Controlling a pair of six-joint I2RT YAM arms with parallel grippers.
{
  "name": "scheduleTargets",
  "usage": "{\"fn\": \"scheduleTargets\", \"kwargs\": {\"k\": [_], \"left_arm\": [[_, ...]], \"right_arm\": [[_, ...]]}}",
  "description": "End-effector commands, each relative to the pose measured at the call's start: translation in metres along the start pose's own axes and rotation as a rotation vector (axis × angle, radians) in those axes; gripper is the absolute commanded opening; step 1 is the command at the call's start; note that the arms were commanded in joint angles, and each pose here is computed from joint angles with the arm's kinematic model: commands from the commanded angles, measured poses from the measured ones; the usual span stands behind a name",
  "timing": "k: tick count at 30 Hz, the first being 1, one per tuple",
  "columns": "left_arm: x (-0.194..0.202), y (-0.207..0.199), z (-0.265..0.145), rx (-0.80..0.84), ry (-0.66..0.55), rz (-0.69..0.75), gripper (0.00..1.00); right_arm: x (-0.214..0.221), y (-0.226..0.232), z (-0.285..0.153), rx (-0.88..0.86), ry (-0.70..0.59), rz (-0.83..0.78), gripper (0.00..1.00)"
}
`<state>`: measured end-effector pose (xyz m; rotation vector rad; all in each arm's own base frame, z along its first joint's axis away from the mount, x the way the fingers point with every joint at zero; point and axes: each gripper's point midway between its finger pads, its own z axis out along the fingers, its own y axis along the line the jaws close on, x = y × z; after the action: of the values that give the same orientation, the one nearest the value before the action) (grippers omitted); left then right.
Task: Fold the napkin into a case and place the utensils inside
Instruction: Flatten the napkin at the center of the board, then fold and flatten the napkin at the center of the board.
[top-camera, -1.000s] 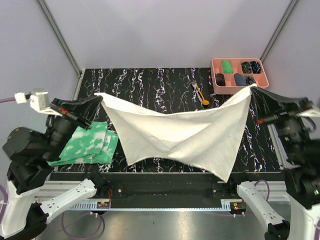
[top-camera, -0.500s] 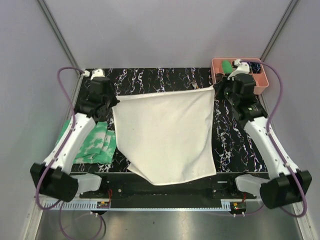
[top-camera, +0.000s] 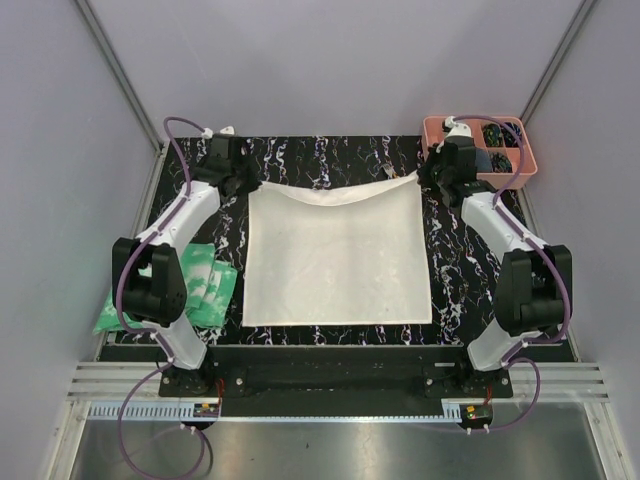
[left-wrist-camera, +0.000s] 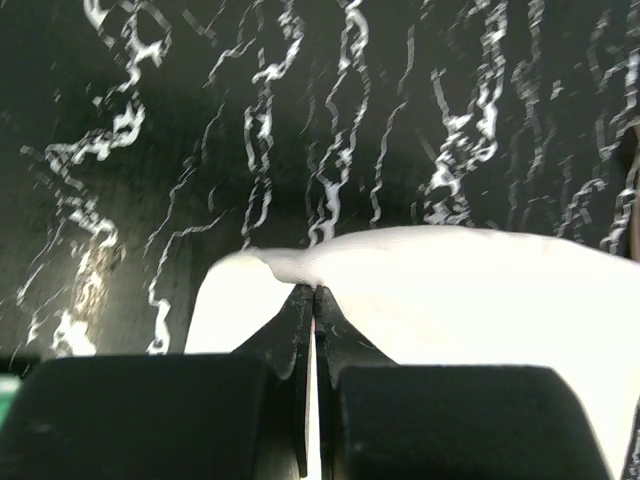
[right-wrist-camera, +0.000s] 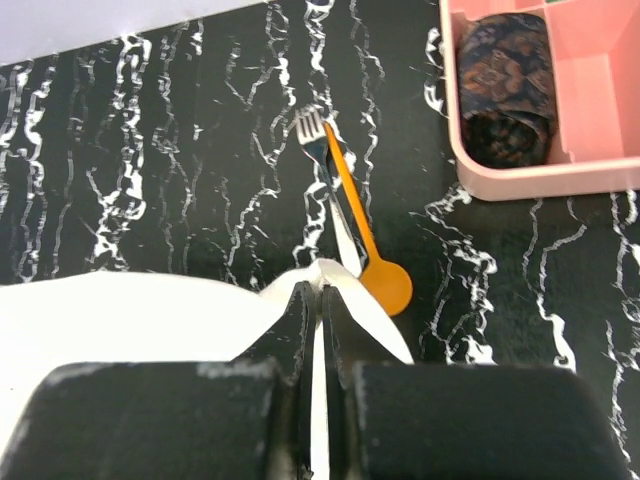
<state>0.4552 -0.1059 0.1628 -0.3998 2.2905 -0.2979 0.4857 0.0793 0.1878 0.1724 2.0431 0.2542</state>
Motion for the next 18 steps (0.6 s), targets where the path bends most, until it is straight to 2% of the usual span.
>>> {"fn": "scheduleTargets", "kwargs": {"k": [1, 6, 8, 10, 11, 18], "left_arm": [[-0.026, -0.02, -0.005, 0.085, -0.056, -0.03, 0.0], [0.007, 0.0, -0.033, 0.053, 0.01, -0.01, 0.0], [0.03, 0.009, -0.052, 0.057, 0.06, 0.015, 0.0], [0.038, 0.017, -0.073, 0.052, 0.058, 0.026, 0.0], [0.062, 0.031, -0.076, 0.026, 0.111, 0.035, 0.0], [0.118, 0.052, -0.116, 0.047, 0.189, 0.004, 0.0]], "right_arm": [[-0.044, 0.024, -0.007, -0.099, -0.116, 0.018, 0.0], [-0.001, 0.024, -0.04, -0.099, 0.059, 0.121, 0.0], [0.025, 0.024, -0.065, -0.107, 0.135, 0.181, 0.0], [0.048, 0.024, -0.09, -0.125, 0.182, 0.213, 0.0], [0.063, 0.021, -0.101, -0.11, 0.228, 0.22, 0.0], [0.109, 0.002, -0.173, -0.037, 0.319, 0.264, 0.0]]}}
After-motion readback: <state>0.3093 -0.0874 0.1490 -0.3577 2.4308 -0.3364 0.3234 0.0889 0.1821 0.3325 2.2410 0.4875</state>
